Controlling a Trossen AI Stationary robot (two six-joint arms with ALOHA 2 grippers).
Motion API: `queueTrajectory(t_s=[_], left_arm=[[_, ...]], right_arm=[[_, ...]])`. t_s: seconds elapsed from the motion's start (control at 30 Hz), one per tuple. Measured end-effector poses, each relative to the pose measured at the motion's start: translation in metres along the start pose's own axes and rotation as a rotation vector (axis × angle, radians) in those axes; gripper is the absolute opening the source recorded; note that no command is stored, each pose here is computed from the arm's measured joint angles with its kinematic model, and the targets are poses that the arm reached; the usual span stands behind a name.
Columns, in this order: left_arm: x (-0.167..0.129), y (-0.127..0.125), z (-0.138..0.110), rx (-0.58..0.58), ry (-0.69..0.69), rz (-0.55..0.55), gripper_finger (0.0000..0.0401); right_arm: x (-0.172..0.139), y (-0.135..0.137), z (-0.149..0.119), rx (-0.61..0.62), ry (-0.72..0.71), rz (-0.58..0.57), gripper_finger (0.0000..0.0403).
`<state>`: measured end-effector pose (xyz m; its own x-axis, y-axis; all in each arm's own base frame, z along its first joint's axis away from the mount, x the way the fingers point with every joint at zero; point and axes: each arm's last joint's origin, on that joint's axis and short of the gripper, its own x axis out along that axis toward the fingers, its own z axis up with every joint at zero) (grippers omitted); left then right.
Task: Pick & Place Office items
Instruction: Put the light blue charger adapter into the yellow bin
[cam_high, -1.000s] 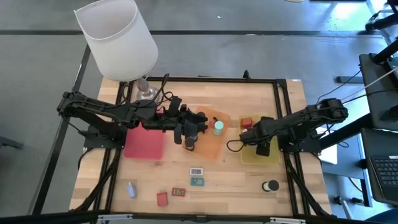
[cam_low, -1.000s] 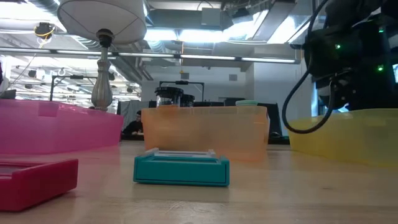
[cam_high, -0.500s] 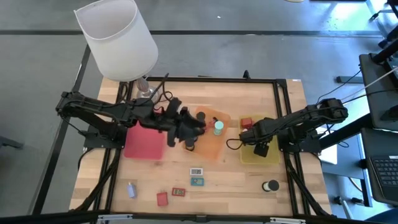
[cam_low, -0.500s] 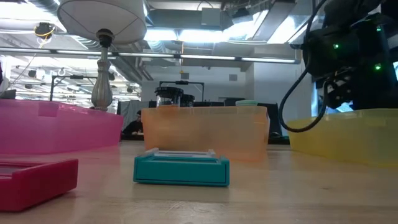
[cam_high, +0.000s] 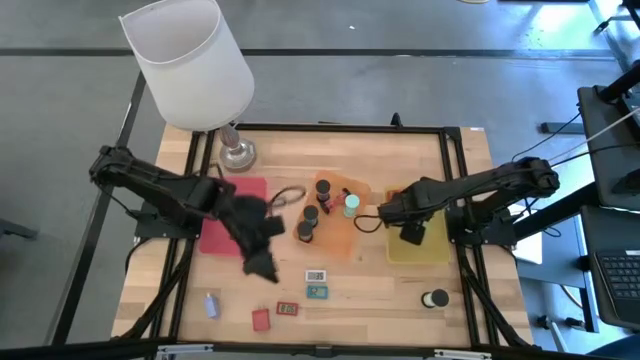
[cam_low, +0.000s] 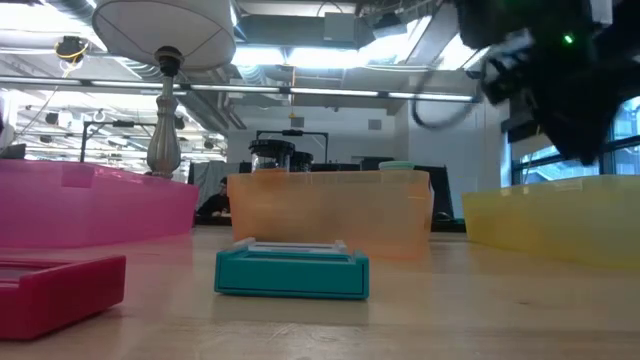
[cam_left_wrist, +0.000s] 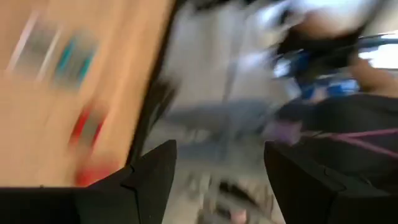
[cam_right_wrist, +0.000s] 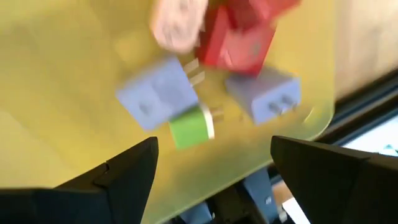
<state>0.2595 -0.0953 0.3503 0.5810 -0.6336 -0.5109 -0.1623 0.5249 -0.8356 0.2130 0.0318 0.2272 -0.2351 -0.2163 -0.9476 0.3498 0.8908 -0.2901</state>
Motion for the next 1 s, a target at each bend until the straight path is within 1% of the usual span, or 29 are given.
queueTrajectory(t_s=[0.1, 0.17, 0.27, 0.33, 0.43, 0.5, 0.7, 0.8, 0.93, 1.0], left_arm=[[0.004, 0.011, -0.024, -0.201, 0.130, 0.188, 0.0239], [0.005, 0.016, -0.040, -0.310, 0.159, 0.320, 0.0239], [0.005, 0.021, -0.063, -0.427, 0.112, 0.512, 0.0239], [0.006, 0.021, -0.077, -0.489, 0.046, 0.608, 0.0239], [0.014, 0.023, -0.097, -0.589, -0.046, 0.678, 0.0239], [0.020, 0.025, -0.112, -0.686, -0.077, 0.703, 0.0239], [0.042, 0.029, -0.156, -0.920, -0.087, 0.819, 0.0239], [0.054, 0.033, -0.170, -0.935, -0.065, 0.886, 0.0239], [0.076, 0.043, -0.179, -0.953, -0.031, 0.995, 0.0239], [0.087, 0.048, -0.182, -0.966, -0.020, 1.034, 0.0239]], right_arm=[[-0.019, -0.001, 0.006, 0.015, -0.076, 0.017, 0.0316], [-0.030, -0.002, 0.010, 0.028, -0.125, 0.026, 0.0316], [-0.047, -0.004, 0.014, 0.058, -0.198, 0.036, 0.0316], [-0.058, -0.005, 0.016, 0.078, -0.246, 0.040, 0.0316], [-0.071, -0.007, 0.019, 0.094, -0.314, 0.041, 0.0316], [-0.077, -0.008, 0.020, 0.091, -0.352, 0.035, 0.0316], [-0.084, -0.008, 0.026, 0.049, -0.452, 0.005, 0.0316], [-0.086, -0.007, 0.030, 0.020, -0.490, 0.005, 0.0316], [-0.088, -0.005, 0.034, -0.012, -0.543, 0.015, 0.0316], [-0.089, -0.004, 0.036, -0.019, -0.560, 0.020, 0.0316]])
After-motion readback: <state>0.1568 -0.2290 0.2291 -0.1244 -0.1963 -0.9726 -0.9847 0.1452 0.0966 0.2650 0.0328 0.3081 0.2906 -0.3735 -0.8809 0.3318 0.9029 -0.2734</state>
